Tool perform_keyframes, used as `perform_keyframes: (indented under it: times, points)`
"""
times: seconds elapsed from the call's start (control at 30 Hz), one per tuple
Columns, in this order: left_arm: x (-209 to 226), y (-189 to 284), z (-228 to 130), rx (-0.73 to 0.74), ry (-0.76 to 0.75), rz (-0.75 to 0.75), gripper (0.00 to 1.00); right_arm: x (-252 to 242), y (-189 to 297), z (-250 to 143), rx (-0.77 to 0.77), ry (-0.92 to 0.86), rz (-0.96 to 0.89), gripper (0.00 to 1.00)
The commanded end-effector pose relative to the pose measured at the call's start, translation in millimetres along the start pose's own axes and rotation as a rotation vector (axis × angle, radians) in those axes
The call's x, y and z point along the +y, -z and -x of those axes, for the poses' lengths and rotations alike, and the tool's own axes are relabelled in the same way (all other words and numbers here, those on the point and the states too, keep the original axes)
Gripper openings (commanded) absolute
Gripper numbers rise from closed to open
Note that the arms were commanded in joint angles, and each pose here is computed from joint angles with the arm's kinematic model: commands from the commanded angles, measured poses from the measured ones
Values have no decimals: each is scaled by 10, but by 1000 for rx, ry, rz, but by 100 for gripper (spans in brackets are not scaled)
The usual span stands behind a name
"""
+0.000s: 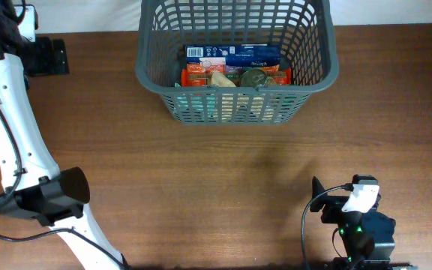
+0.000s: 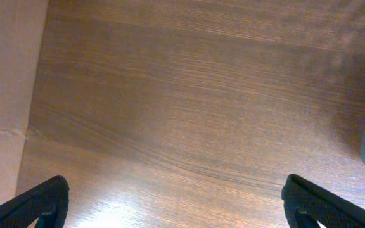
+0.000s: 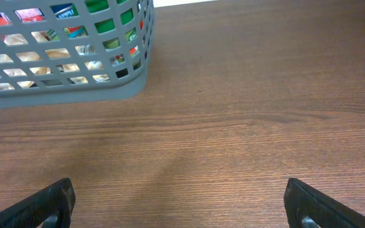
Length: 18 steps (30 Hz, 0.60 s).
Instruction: Pack container
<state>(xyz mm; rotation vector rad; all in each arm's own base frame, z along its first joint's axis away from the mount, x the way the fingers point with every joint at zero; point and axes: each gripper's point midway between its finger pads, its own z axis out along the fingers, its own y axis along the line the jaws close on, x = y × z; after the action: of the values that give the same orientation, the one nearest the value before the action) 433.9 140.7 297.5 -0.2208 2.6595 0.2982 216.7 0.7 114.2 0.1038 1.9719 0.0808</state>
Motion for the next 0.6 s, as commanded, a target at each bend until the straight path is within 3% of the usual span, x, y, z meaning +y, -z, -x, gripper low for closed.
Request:
perform_keyframes:
  times: [0.0, 0.1, 0.3, 0.57]
  points:
    - [5, -30, -5, 6, 15, -6, 99, 23, -5, -8, -5, -5, 12, 99]
    - [-18, 54, 4, -11, 10, -7, 99, 23, -5, -8, -5, -5, 12, 99]
    - [-416, 683, -33, -123, -73, -51, 99, 23, -5, -8, -5, -5, 12, 99]
    - [-825, 1110, -771, -86, -200, -119, 99, 23, -5, -8, -5, -5, 12, 99]
